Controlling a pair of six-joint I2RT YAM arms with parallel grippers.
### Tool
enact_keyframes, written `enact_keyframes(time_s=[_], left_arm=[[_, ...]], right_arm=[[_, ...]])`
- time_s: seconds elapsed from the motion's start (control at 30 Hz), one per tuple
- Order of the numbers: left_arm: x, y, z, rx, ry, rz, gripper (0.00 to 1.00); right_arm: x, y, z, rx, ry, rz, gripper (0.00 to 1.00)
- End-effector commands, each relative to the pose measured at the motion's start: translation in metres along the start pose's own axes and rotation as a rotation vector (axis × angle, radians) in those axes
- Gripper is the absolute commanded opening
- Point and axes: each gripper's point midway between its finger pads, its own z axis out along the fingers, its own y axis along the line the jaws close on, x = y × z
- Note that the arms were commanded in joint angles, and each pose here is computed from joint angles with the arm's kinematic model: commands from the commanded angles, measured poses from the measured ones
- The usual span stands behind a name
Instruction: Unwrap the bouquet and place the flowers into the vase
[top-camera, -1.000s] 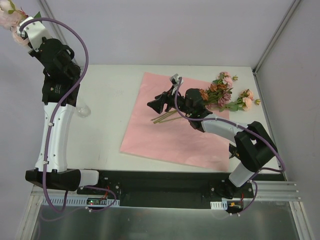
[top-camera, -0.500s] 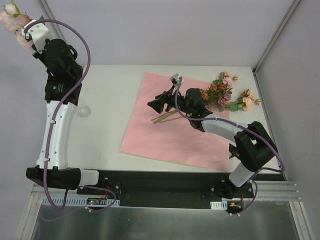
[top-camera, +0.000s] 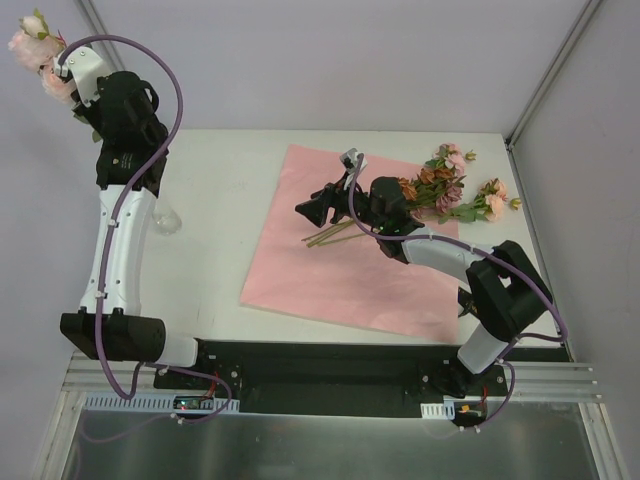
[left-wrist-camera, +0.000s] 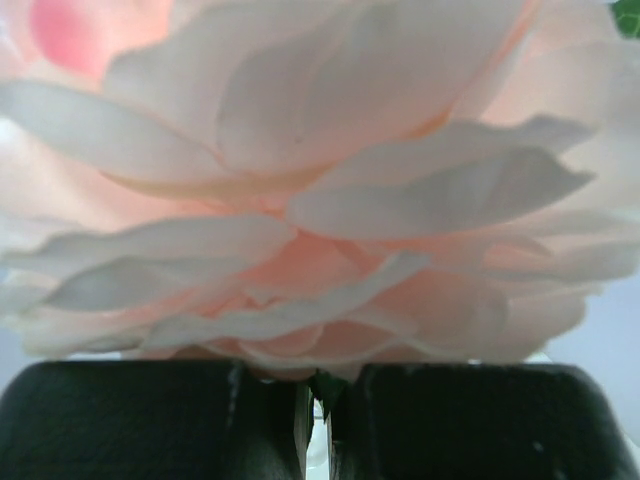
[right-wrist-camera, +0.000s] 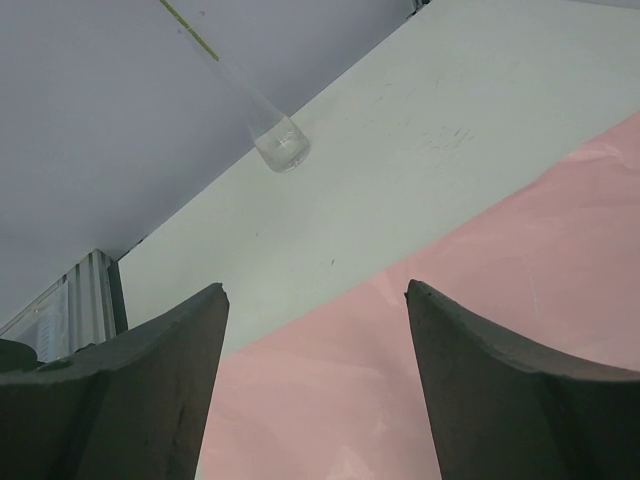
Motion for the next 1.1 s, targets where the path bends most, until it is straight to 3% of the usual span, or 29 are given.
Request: enact_keyframes(time_s=[0.0,0.43,1.07], left_arm=[[-0.009,0.006,0.004,-0.029,-0.002,-0.066,0.00],[0.038,0.013,0.032,-0.048,0.145,-0.136,0.00],[0.095,0.005,0.058,-0.079,0.251,-0.078,0.01]], right_arm=[[-0.024,0.009,0.005,-0.048,-0.063,-0.023,0.75],[-0.022,0.007,0.006,-0.048,-0.060,-0.018,0.75],[-0.021,0.003,0.008,-0.046,-0.054,-0.010,0.75]])
